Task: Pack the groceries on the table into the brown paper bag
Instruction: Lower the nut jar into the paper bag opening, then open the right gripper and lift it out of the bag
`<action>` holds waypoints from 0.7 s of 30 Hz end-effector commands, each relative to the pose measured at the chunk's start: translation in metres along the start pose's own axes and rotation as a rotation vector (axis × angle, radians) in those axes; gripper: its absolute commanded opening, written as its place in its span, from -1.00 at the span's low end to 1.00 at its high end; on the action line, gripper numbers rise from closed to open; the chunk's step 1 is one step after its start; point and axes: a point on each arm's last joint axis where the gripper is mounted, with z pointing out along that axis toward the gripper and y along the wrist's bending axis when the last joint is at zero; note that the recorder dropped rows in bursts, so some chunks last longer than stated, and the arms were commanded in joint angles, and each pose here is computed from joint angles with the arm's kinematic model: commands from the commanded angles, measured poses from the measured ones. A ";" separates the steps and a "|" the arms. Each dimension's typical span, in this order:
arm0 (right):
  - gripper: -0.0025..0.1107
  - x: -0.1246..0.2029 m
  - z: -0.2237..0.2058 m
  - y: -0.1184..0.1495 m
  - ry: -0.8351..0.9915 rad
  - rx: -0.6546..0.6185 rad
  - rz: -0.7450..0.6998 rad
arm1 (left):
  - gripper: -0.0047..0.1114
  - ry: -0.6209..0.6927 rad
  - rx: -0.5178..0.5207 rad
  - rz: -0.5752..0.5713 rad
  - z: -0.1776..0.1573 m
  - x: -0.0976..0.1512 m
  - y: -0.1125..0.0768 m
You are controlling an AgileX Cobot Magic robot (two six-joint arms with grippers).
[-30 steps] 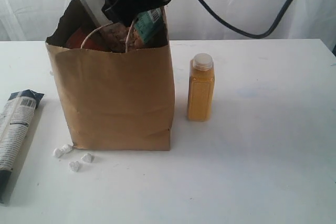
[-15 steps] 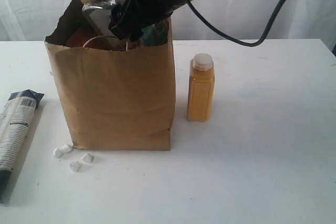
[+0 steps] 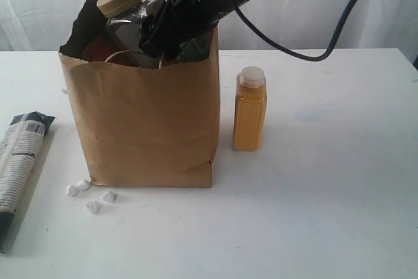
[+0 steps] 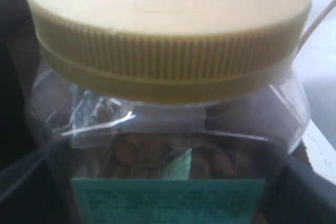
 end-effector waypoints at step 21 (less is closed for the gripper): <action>0.50 -0.007 -0.006 -0.006 -0.064 0.067 -0.009 | -0.92 0.000 0.006 0.002 0.000 0.001 0.000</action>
